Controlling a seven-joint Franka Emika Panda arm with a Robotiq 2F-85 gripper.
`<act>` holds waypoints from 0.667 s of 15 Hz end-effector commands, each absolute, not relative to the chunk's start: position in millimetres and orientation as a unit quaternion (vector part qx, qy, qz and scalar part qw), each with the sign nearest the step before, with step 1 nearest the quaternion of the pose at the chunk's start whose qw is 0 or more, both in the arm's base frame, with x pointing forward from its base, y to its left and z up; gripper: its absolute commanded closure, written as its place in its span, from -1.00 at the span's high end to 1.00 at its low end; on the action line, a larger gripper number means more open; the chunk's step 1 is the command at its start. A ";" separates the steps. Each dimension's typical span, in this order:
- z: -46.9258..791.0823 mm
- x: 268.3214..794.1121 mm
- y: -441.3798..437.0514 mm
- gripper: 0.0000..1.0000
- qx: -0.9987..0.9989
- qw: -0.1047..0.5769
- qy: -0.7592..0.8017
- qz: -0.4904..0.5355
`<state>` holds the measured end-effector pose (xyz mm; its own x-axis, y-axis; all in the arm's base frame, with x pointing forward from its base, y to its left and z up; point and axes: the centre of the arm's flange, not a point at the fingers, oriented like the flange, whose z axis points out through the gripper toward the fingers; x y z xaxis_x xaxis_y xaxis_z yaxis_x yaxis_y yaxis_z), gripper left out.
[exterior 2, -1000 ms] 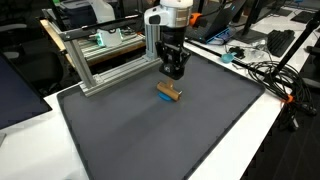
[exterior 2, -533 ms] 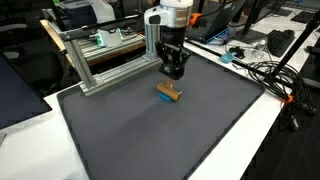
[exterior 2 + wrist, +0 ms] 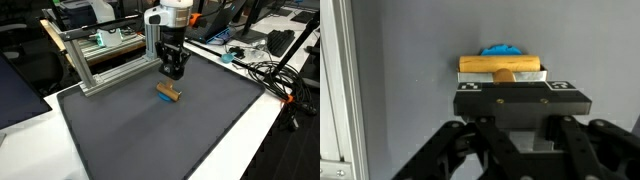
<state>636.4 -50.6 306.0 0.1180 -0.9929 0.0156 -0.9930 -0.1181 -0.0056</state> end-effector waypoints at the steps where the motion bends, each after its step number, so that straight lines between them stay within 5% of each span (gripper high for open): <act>1: 248.3 635.2 -68.3 -0.56 0.744 0.038 -0.667 0.028; 10: 246.0 635.5 -69.0 -0.56 0.745 0.039 -0.665 0.027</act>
<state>636.4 -51.2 305.9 0.1196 -0.9926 0.0194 -0.9928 -0.1198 -0.0071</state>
